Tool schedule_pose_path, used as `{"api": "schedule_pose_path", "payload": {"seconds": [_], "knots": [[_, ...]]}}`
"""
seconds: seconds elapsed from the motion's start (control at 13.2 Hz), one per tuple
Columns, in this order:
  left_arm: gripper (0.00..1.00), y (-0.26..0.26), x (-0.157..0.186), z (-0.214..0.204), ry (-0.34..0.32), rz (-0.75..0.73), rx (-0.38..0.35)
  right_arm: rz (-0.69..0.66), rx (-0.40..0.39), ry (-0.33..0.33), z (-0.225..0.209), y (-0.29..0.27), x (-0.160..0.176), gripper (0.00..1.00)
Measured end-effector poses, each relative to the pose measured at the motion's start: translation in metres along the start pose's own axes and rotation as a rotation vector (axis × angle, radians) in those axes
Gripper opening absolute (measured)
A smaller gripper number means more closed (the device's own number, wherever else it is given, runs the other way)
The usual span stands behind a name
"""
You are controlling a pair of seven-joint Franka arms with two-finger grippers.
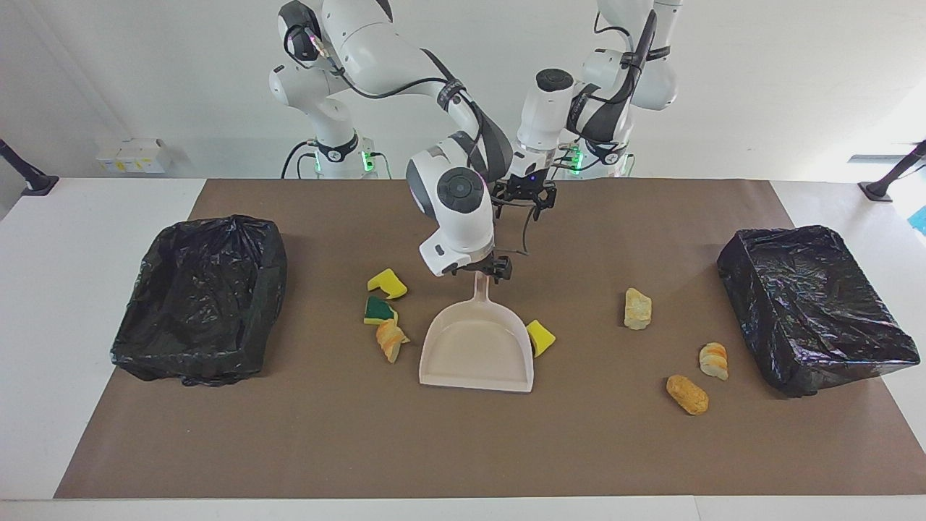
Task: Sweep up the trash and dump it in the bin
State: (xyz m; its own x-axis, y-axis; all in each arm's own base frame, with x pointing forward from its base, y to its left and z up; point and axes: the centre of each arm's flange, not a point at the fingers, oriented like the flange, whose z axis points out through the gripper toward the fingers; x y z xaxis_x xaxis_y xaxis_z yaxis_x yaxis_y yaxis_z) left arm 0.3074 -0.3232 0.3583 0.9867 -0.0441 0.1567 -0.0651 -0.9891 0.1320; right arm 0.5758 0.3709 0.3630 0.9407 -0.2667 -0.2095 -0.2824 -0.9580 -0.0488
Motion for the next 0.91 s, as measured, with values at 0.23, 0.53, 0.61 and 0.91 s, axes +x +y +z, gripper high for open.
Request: {"api": "schedule_pose_path", "payload": {"seconds": [0.23,0.53,0.61,0.91], "knots": [[1.00,0.020,-0.027,-0.001,0.009,-0.023,-0.002,-0.022,0.001,0.003,0.003,-0.006,-0.006,1.00],[1.00,0.057,-0.066,-0.004,0.018,-0.088,-0.009,-0.081,0.005,0.012,0.011,-0.010,-0.008,0.70],[1.00,0.064,-0.070,-0.007,0.021,-0.111,-0.015,-0.084,0.007,0.016,0.011,-0.010,-0.007,0.70],[1.00,0.085,-0.065,-0.018,0.011,-0.205,0.002,-0.086,0.006,0.015,0.013,-0.007,-0.004,0.32]]}}
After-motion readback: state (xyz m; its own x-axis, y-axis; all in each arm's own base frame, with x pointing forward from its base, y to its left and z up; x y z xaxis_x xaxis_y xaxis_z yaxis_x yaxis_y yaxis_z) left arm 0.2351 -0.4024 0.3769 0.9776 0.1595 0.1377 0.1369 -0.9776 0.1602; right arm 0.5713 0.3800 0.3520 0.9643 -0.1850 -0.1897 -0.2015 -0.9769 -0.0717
